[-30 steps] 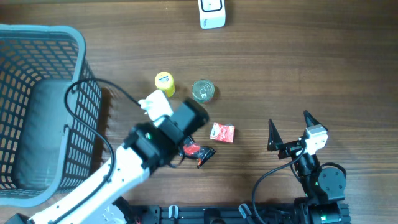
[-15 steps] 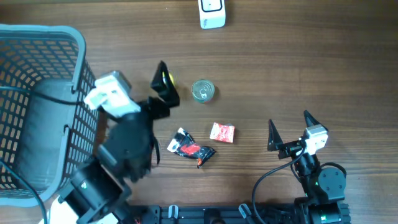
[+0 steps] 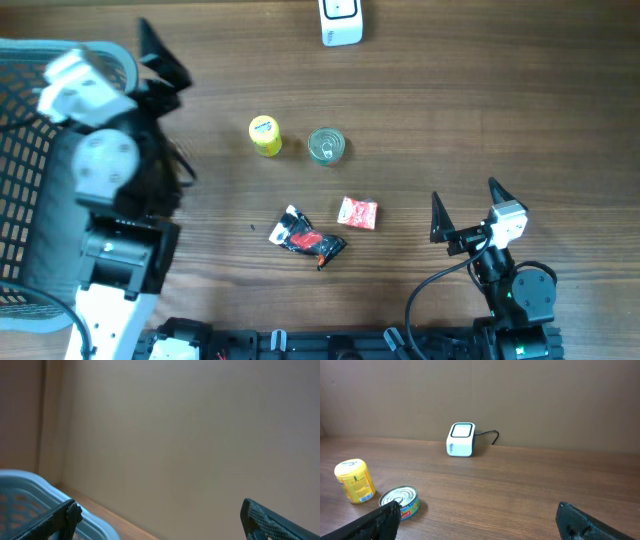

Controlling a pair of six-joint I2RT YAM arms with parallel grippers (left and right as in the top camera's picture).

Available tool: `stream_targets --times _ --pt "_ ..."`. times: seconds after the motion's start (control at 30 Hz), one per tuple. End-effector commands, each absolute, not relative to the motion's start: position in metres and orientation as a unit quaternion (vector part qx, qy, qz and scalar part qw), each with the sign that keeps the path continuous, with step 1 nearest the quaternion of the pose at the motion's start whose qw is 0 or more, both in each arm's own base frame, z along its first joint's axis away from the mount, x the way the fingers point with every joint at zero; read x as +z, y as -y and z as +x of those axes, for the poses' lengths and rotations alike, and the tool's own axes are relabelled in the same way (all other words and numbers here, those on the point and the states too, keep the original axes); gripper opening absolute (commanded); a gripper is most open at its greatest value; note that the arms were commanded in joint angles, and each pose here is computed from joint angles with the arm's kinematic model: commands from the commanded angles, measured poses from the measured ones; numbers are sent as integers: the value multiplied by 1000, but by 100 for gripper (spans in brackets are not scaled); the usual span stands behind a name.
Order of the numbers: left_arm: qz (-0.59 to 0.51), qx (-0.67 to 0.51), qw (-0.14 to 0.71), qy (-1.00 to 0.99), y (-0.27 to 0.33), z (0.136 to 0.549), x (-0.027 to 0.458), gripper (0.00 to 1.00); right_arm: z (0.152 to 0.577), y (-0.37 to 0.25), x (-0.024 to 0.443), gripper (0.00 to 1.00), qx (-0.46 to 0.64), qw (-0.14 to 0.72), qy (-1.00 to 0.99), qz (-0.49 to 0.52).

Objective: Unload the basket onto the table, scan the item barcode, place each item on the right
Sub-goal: 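Raise the open left gripper back over the basket, then move the left gripper toward the hex wrench package on the table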

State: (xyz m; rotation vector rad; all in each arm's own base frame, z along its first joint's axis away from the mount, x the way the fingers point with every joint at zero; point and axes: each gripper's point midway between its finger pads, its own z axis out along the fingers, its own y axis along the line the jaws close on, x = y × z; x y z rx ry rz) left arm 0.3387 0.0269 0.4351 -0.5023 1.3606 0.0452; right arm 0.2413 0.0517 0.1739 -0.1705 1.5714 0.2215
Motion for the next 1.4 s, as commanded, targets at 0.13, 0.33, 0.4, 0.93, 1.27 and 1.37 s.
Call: stream_targets --times 0.13,0.33,0.4,0.93,1.27,1.37 --pt "-140 96 742 -648 -36 344 437 100 242 -50 175 100 94 701 -703 -75" --pt "-86 156 727 -663 -36 344 434 100 242 -51 175 100 94 701 -703 -75" --pt "-72 170 717 -672 -36 341 429 100 242 -50 175 100 94 701 -703 -75" --pt "-82 130 754 -639 -40 281 462 100 242 -51 175 100 94 701 -703 -75" --pt "-95 138 745 -645 -48 294 455 100 242 -50 175 100 94 701 -703 -75" --pt "-111 98 746 -649 -43 296 451 100 242 -50 175 100 94 701 -703 -75"
